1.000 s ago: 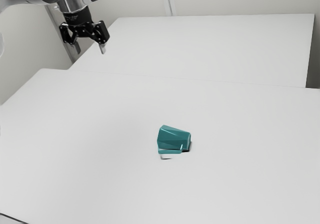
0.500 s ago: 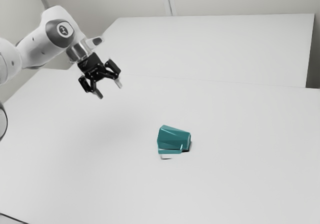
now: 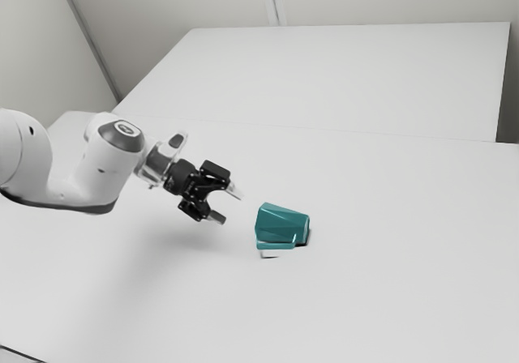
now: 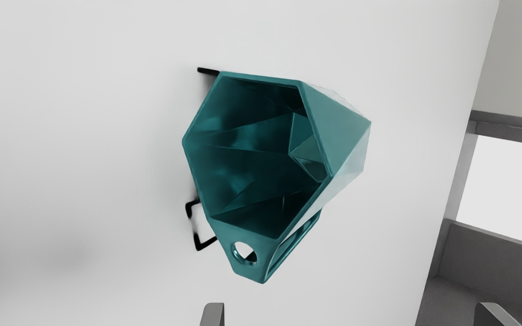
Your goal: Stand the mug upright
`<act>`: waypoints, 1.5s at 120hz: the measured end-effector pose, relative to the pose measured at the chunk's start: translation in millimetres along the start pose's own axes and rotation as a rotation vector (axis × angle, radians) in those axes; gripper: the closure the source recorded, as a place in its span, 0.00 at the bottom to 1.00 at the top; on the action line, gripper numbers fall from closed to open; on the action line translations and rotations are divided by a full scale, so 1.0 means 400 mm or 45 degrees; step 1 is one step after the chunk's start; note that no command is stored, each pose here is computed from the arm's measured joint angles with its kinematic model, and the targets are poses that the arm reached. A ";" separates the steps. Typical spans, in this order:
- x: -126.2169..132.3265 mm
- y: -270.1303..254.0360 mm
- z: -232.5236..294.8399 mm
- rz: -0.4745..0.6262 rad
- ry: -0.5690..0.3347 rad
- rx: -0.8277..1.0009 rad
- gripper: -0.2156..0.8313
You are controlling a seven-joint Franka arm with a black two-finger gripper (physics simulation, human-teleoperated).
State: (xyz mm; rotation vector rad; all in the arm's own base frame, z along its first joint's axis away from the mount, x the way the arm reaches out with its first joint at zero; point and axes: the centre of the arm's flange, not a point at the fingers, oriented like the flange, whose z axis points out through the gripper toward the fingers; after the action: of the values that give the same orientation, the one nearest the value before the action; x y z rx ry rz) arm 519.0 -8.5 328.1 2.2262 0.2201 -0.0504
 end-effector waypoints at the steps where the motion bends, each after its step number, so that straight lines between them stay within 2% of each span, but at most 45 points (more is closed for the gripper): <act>1: 0.001 -0.003 0.001 0.002 0.004 -0.002 0.21; 23: 0.032 -0.068 0.053 0.011 0.069 -0.056 0.21; 46: 0.033 -0.059 0.106 0.051 0.125 -0.108 0.21; 105: 0.017 0.012 0.224 0.113 0.165 -0.183 0.21; 111: 0.017 0.010 0.226 0.114 0.172 -0.179 0.26; 130: 0.019 0.006 0.223 0.123 0.185 -0.172 0.56; 141: 0.020 0.006 0.222 0.128 0.189 -0.169 0.69; 161: 0.019 0.005 0.223 0.131 0.190 -0.166 0.82; 180: 0.021 0.011 0.220 0.139 0.192 -0.165 0.87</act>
State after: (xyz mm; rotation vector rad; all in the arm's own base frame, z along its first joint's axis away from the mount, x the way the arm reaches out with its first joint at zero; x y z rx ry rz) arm 531.7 -79.2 276.2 2.1102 0.1781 0.1868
